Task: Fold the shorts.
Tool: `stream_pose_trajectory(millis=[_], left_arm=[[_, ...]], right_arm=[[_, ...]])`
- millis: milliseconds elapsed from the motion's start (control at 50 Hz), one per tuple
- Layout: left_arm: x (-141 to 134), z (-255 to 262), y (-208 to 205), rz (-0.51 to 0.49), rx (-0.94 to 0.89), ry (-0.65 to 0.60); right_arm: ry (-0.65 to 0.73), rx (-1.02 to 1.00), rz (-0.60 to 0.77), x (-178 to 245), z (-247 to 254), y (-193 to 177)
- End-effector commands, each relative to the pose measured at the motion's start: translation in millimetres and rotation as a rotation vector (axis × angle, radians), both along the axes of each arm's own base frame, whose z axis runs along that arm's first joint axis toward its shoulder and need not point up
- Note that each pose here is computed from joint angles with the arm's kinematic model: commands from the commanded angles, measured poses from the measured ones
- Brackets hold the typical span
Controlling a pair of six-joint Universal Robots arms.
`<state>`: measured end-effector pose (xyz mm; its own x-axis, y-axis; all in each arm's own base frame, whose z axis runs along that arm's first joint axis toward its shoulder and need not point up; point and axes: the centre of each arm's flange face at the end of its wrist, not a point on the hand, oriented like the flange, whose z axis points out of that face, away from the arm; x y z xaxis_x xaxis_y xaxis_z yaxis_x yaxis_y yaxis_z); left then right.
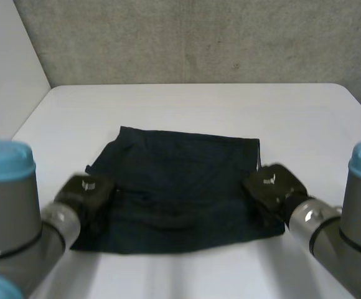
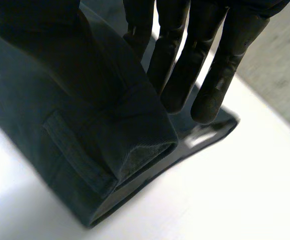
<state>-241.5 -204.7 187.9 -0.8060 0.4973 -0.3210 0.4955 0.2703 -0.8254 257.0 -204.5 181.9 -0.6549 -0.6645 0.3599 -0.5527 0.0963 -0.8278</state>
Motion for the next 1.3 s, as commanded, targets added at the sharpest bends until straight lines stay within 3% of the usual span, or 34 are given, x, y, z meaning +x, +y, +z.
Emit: stream_pose_trajectory(millis=[20,140,260,440,560,700,780,960,1120,1300], left_arm=[[-38.5,32.2,-72.2,-0.037,-0.213,0.013],[-70.4,25.3,-131.2,-0.063,-0.329,-0.027],[-89.9,-16.7,-181.7,-0.075,-0.395,-0.061],[-106.7,-54.8,-215.9,-0.06,-0.546,-0.024],[-110.7,-59.8,-205.0,-0.076,-0.522,-0.001],[-104.6,-10.7,-173.2,-0.09,-0.481,0.101],[-91.8,11.4,-150.4,-0.104,-0.418,0.191],[-47.2,16.5,-102.6,-0.061,-0.214,0.346],[-33.6,-0.4,-76.0,-0.039,-0.123,0.333],[-21.2,-11.0,-72.7,-0.003,-0.086,0.317]], right_arm=[[-0.057,-0.158,-0.022,25.7,28.2,-54.2],[-0.059,-0.266,-0.065,46.8,27.2,-108.3],[0.011,-0.404,-0.046,69.1,-6.2,-158.4],[0.027,-0.536,-0.086,80.3,-55.0,-199.8],[-0.026,-0.533,-0.1,78.6,-32.0,-193.3],[-0.249,-0.47,-0.153,53.0,45.5,-157.8],[-0.279,-0.332,-0.172,34.5,51.8,-133.3],[-0.248,0.053,-0.2,7.5,-1.4,-93.3],[-0.237,0.083,-0.203,4.1,-41.2,-92.3],[-0.221,0.084,-0.203,7.0,-65.8,-102.9]])
